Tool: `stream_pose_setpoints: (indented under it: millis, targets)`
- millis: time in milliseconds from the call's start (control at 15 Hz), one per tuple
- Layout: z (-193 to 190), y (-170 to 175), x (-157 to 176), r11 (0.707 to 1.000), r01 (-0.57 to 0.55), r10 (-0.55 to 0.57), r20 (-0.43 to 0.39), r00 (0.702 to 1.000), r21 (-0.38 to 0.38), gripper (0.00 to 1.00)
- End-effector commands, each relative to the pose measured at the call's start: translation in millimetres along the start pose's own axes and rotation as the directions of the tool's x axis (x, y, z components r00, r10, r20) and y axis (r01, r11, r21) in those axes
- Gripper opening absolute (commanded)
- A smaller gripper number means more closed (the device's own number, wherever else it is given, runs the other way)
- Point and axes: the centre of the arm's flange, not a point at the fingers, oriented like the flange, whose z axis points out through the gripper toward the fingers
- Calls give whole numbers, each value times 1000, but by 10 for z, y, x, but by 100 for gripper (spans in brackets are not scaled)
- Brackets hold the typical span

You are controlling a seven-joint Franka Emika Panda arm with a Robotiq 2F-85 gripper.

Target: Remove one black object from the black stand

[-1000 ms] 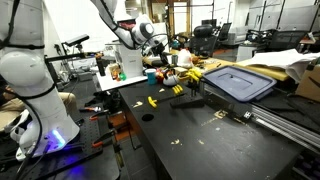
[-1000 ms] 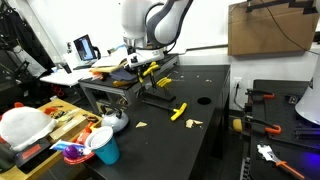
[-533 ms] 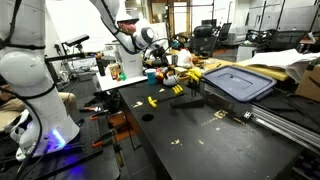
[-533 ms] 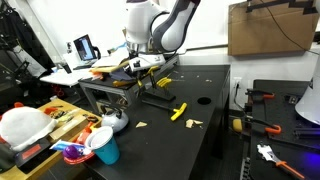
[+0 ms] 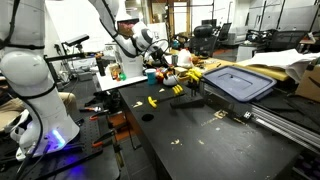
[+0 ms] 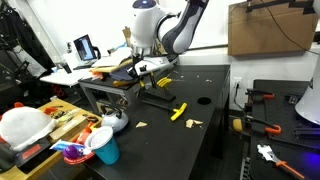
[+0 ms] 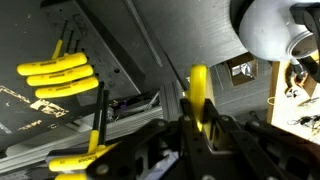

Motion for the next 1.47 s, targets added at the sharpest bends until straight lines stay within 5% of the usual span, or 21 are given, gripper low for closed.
stream_pose_setpoints:
  millis: [0,667,1400]
  targets:
    - [-271,121,-163,1000,19,-19,-35,999,0,4]
    - [-552,433,-664,997,74,-73,-146,987,1,4]
    - [-543,188,-1058,991,111,-96,-173,980,80,4]
